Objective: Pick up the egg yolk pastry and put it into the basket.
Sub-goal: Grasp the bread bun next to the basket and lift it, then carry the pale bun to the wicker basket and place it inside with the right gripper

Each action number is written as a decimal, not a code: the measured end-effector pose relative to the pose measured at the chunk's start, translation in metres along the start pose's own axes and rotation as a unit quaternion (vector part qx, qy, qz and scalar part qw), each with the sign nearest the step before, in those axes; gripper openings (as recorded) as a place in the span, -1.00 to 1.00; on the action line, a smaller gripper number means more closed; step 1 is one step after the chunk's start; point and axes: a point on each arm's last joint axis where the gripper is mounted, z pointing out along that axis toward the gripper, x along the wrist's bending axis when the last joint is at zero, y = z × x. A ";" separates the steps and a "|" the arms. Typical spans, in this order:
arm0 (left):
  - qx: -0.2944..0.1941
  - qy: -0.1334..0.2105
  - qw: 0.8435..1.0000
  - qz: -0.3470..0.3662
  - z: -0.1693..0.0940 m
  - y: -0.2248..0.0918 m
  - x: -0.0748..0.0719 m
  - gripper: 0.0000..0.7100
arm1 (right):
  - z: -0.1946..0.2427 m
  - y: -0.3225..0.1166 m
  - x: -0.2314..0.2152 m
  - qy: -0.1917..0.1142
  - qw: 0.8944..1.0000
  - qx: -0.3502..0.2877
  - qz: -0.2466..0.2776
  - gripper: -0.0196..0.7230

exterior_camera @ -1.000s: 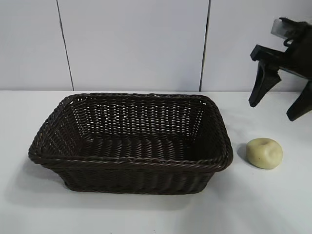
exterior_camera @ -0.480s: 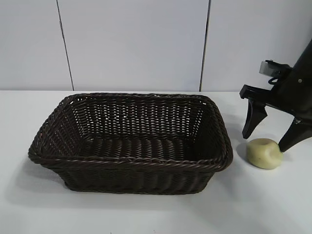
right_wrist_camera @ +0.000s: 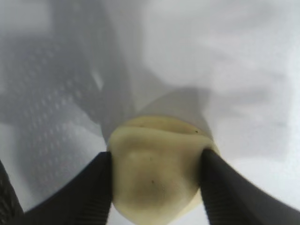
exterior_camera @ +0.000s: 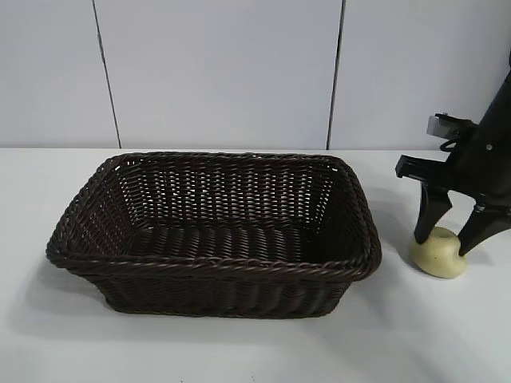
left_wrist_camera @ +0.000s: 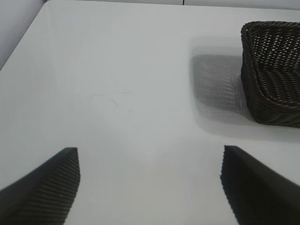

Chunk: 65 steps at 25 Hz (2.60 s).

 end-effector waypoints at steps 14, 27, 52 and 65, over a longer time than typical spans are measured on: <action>0.000 0.000 1.000 0.000 0.000 0.000 0.000 0.69 | -0.145 -0.011 0.030 0.036 0.990 -0.125 -0.050 -0.88; 0.000 0.000 1.000 0.000 0.000 0.000 0.000 0.69 | -0.146 -0.032 0.093 0.087 0.980 -0.134 -0.122 -0.88; 0.000 0.000 1.000 0.000 0.000 0.000 0.000 0.69 | -0.086 -0.084 0.224 0.161 0.946 -0.133 -0.248 -0.88; 0.000 0.000 1.000 0.000 0.000 0.000 0.000 0.69 | 0.006 -0.067 0.226 0.126 0.963 -0.095 -0.220 -0.88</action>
